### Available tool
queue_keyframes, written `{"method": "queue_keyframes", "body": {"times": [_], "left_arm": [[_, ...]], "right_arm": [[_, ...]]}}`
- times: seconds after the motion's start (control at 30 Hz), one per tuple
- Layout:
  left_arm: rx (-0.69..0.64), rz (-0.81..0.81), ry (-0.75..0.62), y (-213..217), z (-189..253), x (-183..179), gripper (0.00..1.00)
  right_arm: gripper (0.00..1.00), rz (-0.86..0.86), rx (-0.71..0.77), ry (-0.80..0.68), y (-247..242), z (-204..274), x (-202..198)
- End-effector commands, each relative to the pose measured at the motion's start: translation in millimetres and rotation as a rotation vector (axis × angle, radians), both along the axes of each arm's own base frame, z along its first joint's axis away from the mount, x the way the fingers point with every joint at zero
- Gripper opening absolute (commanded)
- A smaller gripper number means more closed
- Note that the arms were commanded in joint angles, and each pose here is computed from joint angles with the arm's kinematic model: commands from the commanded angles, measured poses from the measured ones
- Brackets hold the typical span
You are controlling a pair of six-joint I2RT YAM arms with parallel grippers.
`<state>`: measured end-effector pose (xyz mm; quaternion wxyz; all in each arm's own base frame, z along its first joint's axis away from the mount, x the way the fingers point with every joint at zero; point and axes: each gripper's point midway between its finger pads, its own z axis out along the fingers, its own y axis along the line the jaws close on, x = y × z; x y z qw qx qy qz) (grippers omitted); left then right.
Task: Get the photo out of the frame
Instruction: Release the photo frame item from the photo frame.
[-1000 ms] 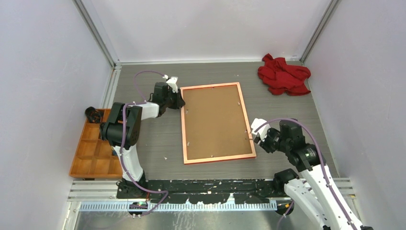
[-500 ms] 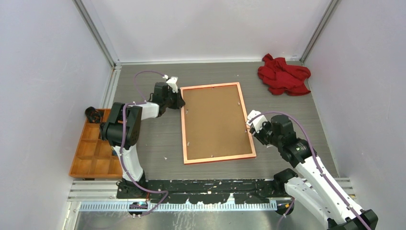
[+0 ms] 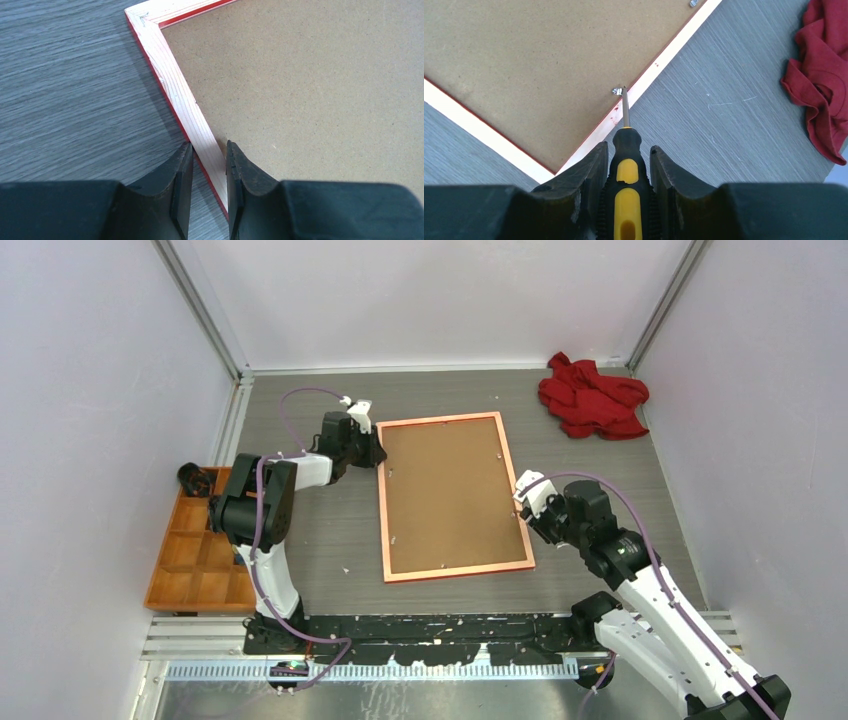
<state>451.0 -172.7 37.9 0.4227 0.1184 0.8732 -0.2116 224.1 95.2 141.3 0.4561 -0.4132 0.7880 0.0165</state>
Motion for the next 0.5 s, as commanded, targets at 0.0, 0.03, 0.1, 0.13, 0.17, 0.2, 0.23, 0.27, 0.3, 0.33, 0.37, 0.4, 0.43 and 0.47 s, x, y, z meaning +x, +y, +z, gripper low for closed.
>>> {"method": "queue_keyframes", "body": {"times": [0.0, 0.03, 0.1, 0.13, 0.17, 0.2, 0.23, 0.27, 0.3, 0.33, 0.37, 0.4, 0.43, 0.47], "left_arm": [[0.023, -0.076, 0.029, -9.8, -4.7, -15.7, 0.01], [0.024, -0.076, 0.029, -9.8, -4.6, -15.6, 0.01], [0.023, -0.076, 0.029, -9.9, -4.5, -15.5, 0.0], [0.023, -0.076, 0.028, -9.9, -4.5, -15.4, 0.01], [0.023, -0.076, 0.028, -9.9, -4.5, -15.4, 0.0], [0.023, -0.076, 0.029, -9.9, -4.6, -15.6, 0.01], [0.024, -0.076, 0.03, -9.8, -4.9, -15.8, 0.0], [0.023, -0.076, 0.029, -9.9, -4.5, -15.5, 0.01], [0.024, -0.076, 0.028, -9.7, -4.4, -15.6, 0.01], [0.023, -0.076, 0.029, -9.8, -4.7, -15.6, 0.0], [0.024, -0.076, 0.03, -9.8, -5.0, -15.9, 0.0], [0.023, -0.076, 0.029, -9.8, -4.8, -15.7, 0.0], [0.024, -0.076, 0.029, -9.8, -4.5, -15.4, 0.01], [0.023, -0.076, 0.029, -9.9, -4.5, -15.5, 0.01]], "right_arm": [[0.01, 0.024, 0.038, -0.032, 7.7, 16.4, 1.1], [0.01, 0.025, 0.034, -0.028, 7.5, 16.1, 0.9], [0.01, 0.019, 0.032, -0.022, 6.9, 16.2, 0.8], [0.01, 0.018, 0.031, -0.02, 6.7, 16.0, 1.0], [0.01, 0.017, 0.029, -0.018, 6.7, 15.8, 1.0], [0.01, 0.018, 0.024, -0.016, 6.7, 14.5, 1.2], [0.01, 0.017, 0.02, -0.019, 6.1, 14.4, 1.7], [0.01, 0.019, 0.015, -0.022, 6.1, 13.9, 2.0], [0.01, 0.018, 0.012, -0.025, 5.9, 13.5, 2.4], [0.01, 0.018, 0.009, -0.026, 5.8, 12.9, 2.6], [0.01, 0.016, 0.007, -0.026, 5.5, 12.5, 3.0], [0.01, 0.016, 0.006, -0.025, 5.7, 12.6, 3.1], [0.01, 0.016, 0.005, -0.026, 5.7, 12.7, 3.4], [0.01, 0.017, 0.002, -0.024, 5.9, 12.0, 3.3]]}}
